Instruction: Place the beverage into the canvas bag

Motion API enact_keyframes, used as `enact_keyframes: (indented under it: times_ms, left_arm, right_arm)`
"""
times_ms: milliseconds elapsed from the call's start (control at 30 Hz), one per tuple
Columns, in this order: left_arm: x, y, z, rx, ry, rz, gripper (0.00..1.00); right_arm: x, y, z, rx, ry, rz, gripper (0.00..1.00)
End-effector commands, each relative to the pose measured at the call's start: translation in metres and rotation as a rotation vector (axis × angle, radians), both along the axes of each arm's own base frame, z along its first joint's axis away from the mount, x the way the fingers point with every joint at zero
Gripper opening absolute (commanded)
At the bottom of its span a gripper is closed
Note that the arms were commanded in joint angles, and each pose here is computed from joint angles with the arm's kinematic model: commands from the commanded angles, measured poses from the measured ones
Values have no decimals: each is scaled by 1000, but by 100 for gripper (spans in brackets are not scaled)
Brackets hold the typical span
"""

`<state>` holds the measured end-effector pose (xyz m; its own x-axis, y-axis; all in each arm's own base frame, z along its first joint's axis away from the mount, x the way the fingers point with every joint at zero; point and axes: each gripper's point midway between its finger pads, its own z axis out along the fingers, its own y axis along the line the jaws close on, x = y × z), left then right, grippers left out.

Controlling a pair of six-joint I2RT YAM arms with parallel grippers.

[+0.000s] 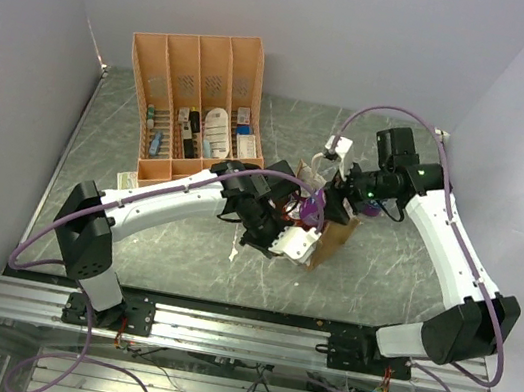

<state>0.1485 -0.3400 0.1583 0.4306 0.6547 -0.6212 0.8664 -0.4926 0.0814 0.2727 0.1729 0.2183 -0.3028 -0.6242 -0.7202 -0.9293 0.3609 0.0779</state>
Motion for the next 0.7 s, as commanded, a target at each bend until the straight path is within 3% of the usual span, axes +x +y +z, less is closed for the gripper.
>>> enact_keyframes:
  times_ms: [0, 333, 667]
  left_arm:
    - [-14, 2, 2, -11, 35, -47, 7]
    - [-11, 0, 1, -1, 30, -40, 7]
    - [-12, 4, 2, -5, 8, -63, 7]
  right_arm:
    - [3, -1, 10, -30, -85, 10, 2]
    - [-20, -31, -5, -196, -2, 6, 0]
    - [-31, -28, -13, -196, 113, -3, 0]
